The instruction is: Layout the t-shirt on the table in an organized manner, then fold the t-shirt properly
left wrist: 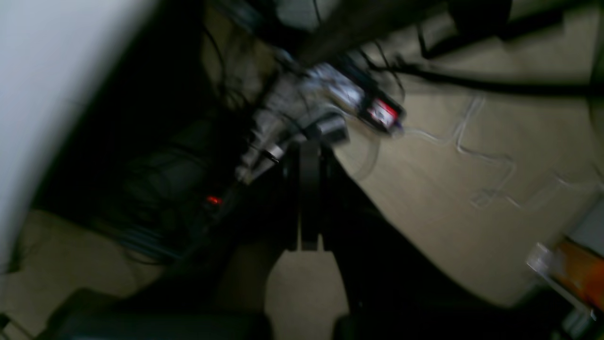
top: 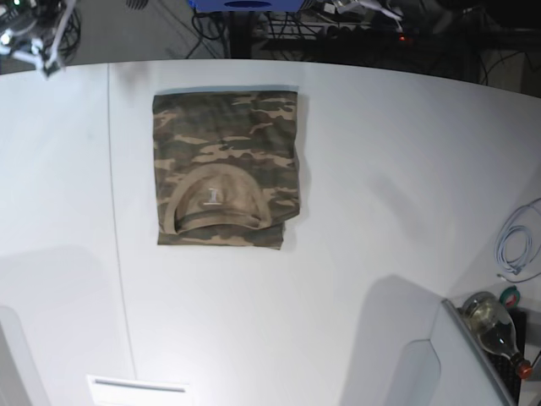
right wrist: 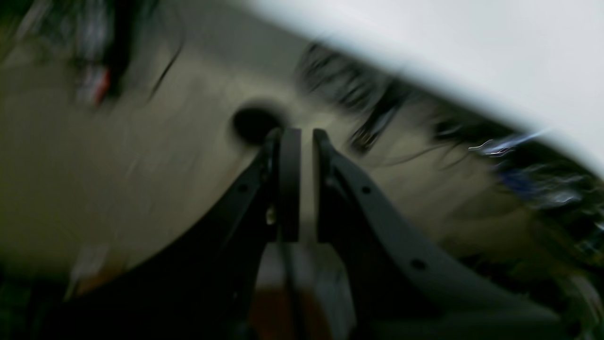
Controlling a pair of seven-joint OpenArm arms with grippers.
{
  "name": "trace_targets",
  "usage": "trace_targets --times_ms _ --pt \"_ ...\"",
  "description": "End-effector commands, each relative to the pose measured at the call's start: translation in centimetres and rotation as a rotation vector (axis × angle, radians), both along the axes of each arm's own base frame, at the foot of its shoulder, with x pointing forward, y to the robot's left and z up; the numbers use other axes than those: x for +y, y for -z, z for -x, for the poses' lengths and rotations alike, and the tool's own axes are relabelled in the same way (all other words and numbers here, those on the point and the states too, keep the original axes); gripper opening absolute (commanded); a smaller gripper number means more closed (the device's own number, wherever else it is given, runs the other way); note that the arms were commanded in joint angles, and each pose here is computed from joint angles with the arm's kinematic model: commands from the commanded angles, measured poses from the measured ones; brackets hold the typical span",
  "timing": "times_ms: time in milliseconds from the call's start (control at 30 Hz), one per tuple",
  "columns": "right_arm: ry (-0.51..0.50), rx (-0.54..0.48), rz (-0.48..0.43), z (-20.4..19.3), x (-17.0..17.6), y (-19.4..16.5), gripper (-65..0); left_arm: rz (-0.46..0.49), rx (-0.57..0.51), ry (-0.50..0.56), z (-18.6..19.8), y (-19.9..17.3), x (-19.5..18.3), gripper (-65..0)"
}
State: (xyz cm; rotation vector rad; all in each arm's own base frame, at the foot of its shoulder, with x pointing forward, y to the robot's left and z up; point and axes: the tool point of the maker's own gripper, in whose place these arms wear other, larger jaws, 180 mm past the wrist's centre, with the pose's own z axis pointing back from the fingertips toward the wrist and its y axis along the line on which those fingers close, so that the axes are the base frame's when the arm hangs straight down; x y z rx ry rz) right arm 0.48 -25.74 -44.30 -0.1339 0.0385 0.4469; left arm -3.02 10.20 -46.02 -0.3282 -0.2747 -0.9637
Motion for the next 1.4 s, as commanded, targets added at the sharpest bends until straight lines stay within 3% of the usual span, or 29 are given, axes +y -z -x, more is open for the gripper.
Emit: trace_targets --times_ms 0,133,333,500,600,700,800,1000,1367 --pt "-0.016 0.039 0.002 0.9 -0.8 -0.4 -60.6 -0.009 0.045 0.021 2.1 0.3 0.0 -65.0" --pt "0.002 0.169 -0.088 4.9 -0.1 1.9 -60.6 -0.056 0.189 0.01 7.6 3.3 -0.1 -65.0" --pt "0.029 0.343 -0.266 13.1 4.5 8.5 -60.6 -0.168 0.334 0.056 13.4 9.4 0.9 -65.0" --pt "0.192 0.4 -0.36 17.9 7.6 14.4 -60.6 -0.143 0.358 -0.018 15.1 14.3 1.9 -65.0" --pt "0.347 0.321 -0.4 18.5 9.6 17.0 -60.8 -0.111 0.411 -0.101 16.2 16.0 2.4 -65.0" --pt "0.425 0.161 -0.448 16.5 11.6 18.3 -60.8 -0.068 0.416 -0.215 14.9 16.6 2.1 -65.0" --pt "0.413 0.016 -0.467 14.0 13.3 18.9 -60.8 -0.009 0.3 -0.395 9.9 17.3 1.3 -65.0" --pt "0.35 -0.108 -0.379 10.5 13.2 19.9 -60.8 0.017 0.165 -0.709 2.3 18.1 2.8 -65.0" --pt "0.31 -0.194 -0.352 6.1 10.1 20.1 -60.5 -0.006 0.163 -0.683 1.1 18.5 3.1 -65.0"
